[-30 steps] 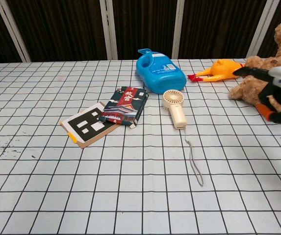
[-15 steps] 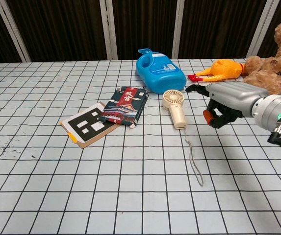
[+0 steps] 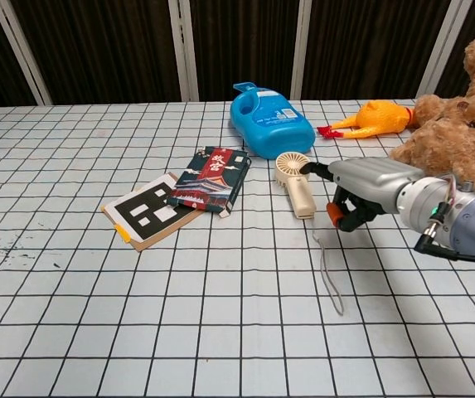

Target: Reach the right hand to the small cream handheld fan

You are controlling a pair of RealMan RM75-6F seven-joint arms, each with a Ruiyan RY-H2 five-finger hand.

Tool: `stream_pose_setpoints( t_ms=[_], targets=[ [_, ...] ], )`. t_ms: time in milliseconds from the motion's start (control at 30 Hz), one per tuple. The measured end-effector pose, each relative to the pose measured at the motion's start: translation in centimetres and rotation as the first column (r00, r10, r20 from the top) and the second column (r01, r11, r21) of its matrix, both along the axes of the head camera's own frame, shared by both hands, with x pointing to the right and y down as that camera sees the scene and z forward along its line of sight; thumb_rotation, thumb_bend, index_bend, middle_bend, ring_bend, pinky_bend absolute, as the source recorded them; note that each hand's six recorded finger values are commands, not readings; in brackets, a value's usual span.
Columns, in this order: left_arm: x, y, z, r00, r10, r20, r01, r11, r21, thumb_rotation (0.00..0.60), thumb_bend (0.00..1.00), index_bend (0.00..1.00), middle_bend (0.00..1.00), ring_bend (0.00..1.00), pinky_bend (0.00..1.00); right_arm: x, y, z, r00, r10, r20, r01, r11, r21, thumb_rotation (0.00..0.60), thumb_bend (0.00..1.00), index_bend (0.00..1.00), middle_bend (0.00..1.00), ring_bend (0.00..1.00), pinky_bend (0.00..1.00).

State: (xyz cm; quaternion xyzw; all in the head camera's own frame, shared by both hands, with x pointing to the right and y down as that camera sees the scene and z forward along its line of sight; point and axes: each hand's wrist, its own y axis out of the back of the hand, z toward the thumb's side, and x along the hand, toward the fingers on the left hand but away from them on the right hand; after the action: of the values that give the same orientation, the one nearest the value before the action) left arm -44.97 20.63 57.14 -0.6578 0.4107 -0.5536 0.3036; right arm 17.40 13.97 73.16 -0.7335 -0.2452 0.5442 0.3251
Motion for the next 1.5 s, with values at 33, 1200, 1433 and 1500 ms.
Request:
stream_pose_setpoints(
  t_ms=[33, 1200, 1433, 1500],
  targets=[
    [0.0, 0.0, 0.0, 1.0, 0.0, 0.0, 0.0, 1.0, 0.0, 0.6, 0.09, 0.0, 0.0, 0.0, 0.0, 0.0, 0.0, 0.1, 1.0, 0.002, -0.001, -0.002, 1.0, -0.002, 0.6, 0.69, 0.0, 0.79, 0.87, 0.87],
    [0.0, -0.1, 0.0, 1.0, -0.008, -0.004, 0.008, 1.0, -0.002, 0.6, 0.09, 0.0, 0.0, 0.0, 0.0, -0.4, 0.7, 1.5, 1.0, 0.004, -0.022, -0.005, 0.999, -0.044, 0.6, 0.69, 0.0, 0.79, 0.87, 0.87],
    [0.0, -0.1, 0.0, 1.0, -0.007, -0.004, 0.007, 1.0, -0.001, 0.6, 0.09, 0.0, 0.0, 0.0, 0.0, 0.0, 1.6, 2.2, 0.999, -0.006, -0.041, 0.003, 0.998, -0.067, 0.6, 0.7, 0.0, 0.79, 0.87, 0.87],
    [0.0, -0.1, 0.0, 1.0, -0.008, -0.004, 0.008, 1.0, -0.001, 0.6, 0.09, 0.0, 0.0, 0.0, 0.0, 0.1, 1.8, 2.4, 0.999, -0.007, -0.048, 0.003, 0.997, -0.074, 0.6, 0.7, 0.0, 0.79, 0.87, 0.87]
  ],
)
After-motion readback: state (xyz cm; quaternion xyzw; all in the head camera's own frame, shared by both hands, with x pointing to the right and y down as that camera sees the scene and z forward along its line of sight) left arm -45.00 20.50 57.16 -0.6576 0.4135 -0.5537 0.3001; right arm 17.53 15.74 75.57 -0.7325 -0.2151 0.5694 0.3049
